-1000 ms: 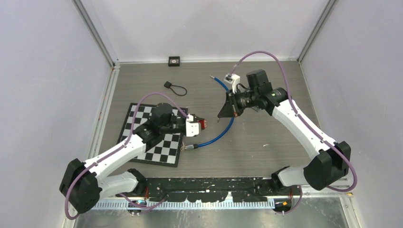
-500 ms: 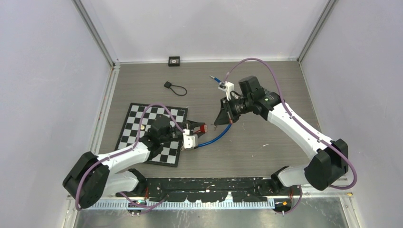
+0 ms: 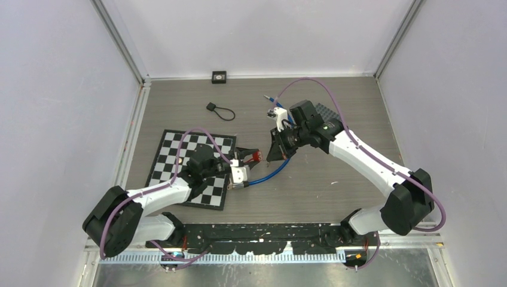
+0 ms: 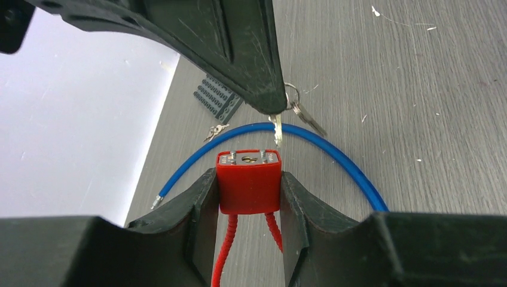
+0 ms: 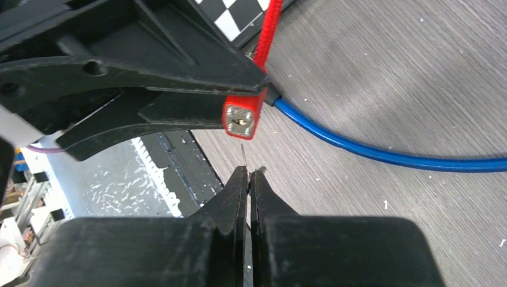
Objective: Unlock with the key
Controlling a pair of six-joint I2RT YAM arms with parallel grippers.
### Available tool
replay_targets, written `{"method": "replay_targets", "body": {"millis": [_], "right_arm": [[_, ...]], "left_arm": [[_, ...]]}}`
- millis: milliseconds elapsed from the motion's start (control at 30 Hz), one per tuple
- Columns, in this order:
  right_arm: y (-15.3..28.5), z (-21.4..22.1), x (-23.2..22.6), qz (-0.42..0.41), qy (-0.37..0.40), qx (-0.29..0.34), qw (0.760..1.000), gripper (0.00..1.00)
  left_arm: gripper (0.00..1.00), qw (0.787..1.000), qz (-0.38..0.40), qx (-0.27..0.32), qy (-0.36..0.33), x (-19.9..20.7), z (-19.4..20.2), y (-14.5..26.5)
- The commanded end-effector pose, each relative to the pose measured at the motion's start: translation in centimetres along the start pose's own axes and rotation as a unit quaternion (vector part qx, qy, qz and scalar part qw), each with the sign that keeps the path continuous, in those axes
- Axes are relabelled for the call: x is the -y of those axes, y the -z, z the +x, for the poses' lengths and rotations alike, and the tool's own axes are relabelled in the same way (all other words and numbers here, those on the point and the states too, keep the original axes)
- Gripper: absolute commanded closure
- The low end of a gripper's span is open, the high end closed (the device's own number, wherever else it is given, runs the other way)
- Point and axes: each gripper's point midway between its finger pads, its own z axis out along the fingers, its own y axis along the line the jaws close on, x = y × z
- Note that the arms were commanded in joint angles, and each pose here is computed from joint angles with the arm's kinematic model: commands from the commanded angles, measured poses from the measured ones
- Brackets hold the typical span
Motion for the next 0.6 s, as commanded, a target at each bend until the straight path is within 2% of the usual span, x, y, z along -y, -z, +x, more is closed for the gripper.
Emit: {"method": "replay_targets", "body": {"millis": [0,567], "right_arm": [[-0.1,-1.9,0.5,0.033,0.027,0.025,0.999,1.0],[1.2,-2.7,-1.2,0.012,0.05,0.035,0.998,1.0]], "left_arm": [[1.0,0.999,-0.028,0.03,-0.016,-1.7,-1.7,-0.2],[1.0,1.0,-0.011,0.021,-0.011,-0.9,-1.0,-0.3]]}}
